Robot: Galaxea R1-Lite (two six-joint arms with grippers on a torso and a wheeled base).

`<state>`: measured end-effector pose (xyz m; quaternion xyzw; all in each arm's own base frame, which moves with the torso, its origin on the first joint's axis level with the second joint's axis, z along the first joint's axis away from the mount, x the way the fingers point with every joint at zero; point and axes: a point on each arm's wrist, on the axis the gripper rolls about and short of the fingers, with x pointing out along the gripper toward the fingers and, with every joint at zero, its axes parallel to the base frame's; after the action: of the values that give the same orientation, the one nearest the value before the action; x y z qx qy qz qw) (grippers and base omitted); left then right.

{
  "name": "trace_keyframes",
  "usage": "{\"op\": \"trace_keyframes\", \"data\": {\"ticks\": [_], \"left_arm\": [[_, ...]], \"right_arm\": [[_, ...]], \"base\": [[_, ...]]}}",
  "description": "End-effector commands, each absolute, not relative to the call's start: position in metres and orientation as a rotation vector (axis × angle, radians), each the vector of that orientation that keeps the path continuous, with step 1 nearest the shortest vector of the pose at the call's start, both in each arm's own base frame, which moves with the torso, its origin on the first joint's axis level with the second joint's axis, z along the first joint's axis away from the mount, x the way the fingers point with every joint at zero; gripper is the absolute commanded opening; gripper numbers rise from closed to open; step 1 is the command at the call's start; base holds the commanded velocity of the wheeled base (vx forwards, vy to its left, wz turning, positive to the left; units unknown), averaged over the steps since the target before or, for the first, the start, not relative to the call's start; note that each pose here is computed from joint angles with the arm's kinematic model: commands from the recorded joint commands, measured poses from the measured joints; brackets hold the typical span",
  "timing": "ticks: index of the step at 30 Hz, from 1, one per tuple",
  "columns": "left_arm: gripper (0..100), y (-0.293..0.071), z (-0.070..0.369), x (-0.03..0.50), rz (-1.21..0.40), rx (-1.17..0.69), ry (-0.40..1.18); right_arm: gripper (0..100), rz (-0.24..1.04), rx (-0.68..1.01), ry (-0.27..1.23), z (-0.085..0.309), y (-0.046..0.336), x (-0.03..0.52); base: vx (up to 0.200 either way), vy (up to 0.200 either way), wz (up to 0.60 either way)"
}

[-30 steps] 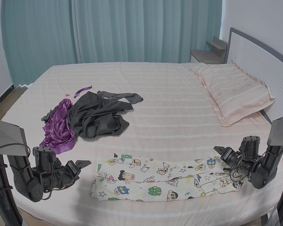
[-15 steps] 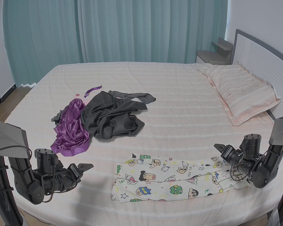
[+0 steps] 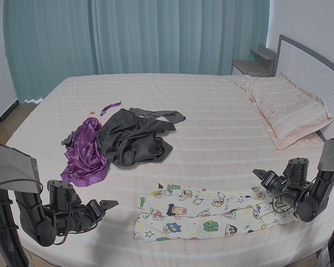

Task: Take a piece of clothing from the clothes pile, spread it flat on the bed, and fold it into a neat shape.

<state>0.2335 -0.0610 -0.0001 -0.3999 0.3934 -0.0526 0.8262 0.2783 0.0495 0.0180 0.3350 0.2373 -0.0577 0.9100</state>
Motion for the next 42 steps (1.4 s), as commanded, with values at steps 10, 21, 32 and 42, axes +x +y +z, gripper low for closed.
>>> {"op": "trace_keyframes", "data": {"ticks": [10, 21, 32, 42], "left_arm": [[100, -0.065, -0.002, 0.233, -0.121, -0.841, 0.846], [100, -0.066, 0.0, 0.237, -0.097, -0.837, 0.814], [100, -0.097, -0.003, 0.264, -0.213, -0.796, 0.776], [100, -0.14, -0.007, 0.336, -0.271, -0.703, 0.828]], "right_arm": [[100, -0.116, 0.691, 0.49, 0.018, 0.05, 0.278], [100, -0.115, 0.689, 0.488, 0.019, 0.051, 0.278], [100, -0.11, 0.687, 0.492, 0.019, 0.052, 0.277], [100, -0.087, 0.681, 0.507, 0.018, 0.059, 0.273]], "base": [[-0.08, 0.0, 0.0], [0.036, 0.0, 0.0], [0.018, 0.0, 0.0], [0.0, 0.0, 0.0]]}}
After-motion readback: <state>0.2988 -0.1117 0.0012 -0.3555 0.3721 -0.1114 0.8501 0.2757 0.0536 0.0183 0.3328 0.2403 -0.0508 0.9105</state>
